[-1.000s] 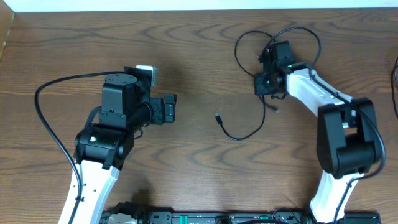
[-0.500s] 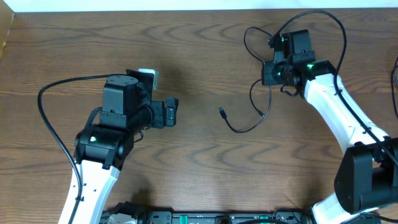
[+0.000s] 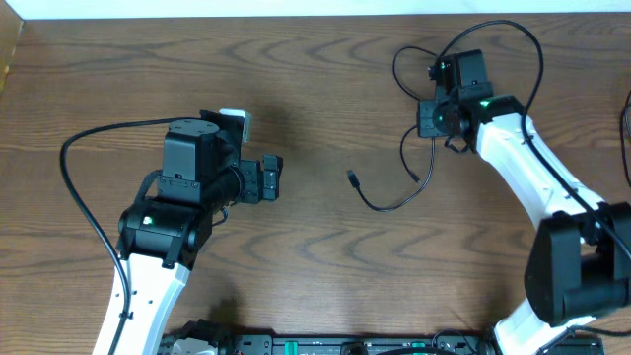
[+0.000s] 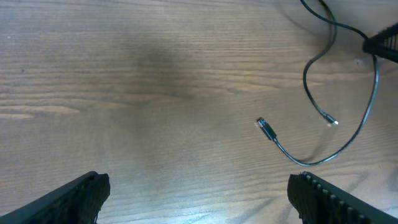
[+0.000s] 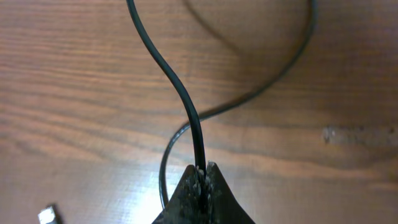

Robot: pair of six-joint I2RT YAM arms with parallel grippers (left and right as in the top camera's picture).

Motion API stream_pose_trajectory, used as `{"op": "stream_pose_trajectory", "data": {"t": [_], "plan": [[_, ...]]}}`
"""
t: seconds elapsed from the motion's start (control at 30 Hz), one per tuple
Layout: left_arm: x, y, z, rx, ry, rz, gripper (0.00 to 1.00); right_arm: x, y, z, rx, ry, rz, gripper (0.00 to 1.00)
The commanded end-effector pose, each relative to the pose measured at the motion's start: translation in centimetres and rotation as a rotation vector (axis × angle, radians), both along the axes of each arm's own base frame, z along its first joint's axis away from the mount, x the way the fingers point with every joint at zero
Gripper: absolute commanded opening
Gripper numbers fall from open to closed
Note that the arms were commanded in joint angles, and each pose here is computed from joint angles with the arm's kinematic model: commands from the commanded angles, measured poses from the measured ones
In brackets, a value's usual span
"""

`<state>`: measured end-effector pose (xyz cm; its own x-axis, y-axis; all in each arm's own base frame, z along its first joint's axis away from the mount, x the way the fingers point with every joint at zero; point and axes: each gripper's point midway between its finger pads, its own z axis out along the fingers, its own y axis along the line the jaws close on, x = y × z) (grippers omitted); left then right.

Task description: Untangle cables

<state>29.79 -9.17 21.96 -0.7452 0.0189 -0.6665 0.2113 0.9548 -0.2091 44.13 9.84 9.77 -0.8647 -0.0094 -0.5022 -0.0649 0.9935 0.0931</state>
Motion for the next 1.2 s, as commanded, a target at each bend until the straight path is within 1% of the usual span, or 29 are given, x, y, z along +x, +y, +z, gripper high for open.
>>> {"op": "stream_pose_trajectory", "data": {"t": [0.0,0.17,0.3,0.47,0.7,0.73,0.77,0.8,0.87,0.9,1.0,1.17], "plan": [[-0.3,-0.1,0.0,-0.005,0.0,-0.015,0.96,1.2,-0.5,-2.2,-0.034,0.001,-0.039,0.01],[-0.3,-0.1,0.0,-0.005,0.0,-0.015,0.96,3.1,-1.5,-4.1,-0.027,-0.025,-0.107,0.01],[-0.3,-0.1,0.0,-0.004,0.0,-0.015,0.96,4.4,-3.7,-6.1,-0.019,-0.023,-0.167,0.01],[-0.2,-0.1,0.1,-0.006,-0.006,-0.015,0.96,4.2,-5.8,-8.0,-0.028,0.018,-0.21,0.01],[0.1,-0.2,0.3,-0.009,-0.021,-0.015,0.96,3.4,-5.7,-10.3,-0.039,0.078,-0.207,0.01],[0.0,-0.2,0.3,-0.009,-0.02,-0.015,0.96,3.3,-5.6,-10.5,-0.037,0.083,-0.204,0.04],[0.0,-0.2,0.3,-0.008,-0.019,-0.015,0.96,3.2,-5.5,-10.9,-0.036,0.093,-0.202,0.11],[0.0,-0.2,0.2,-0.008,-0.016,-0.015,0.97,3.1,-5.5,-11.2,-0.033,0.102,-0.211,0.13],[-0.1,-0.2,0.2,-0.007,-0.015,-0.015,0.96,2.6,-5.5,-12.0,-0.034,0.127,-0.22,0.21],[-0.1,-0.2,0.2,-0.007,-0.015,-0.015,0.96,2.5,-5.6,-12.1,-0.035,0.133,-0.22,0.28],[0.0,-0.2,0.2,-0.007,-0.015,-0.015,0.96,2.4,-5.5,-12.2,-0.035,0.14,-0.218,0.29],[0.0,-0.2,0.2,-0.002,-0.018,-0.022,0.96,2.4,-4.1,-12.2,0.03,0.148,-0.184,0.29]]}}
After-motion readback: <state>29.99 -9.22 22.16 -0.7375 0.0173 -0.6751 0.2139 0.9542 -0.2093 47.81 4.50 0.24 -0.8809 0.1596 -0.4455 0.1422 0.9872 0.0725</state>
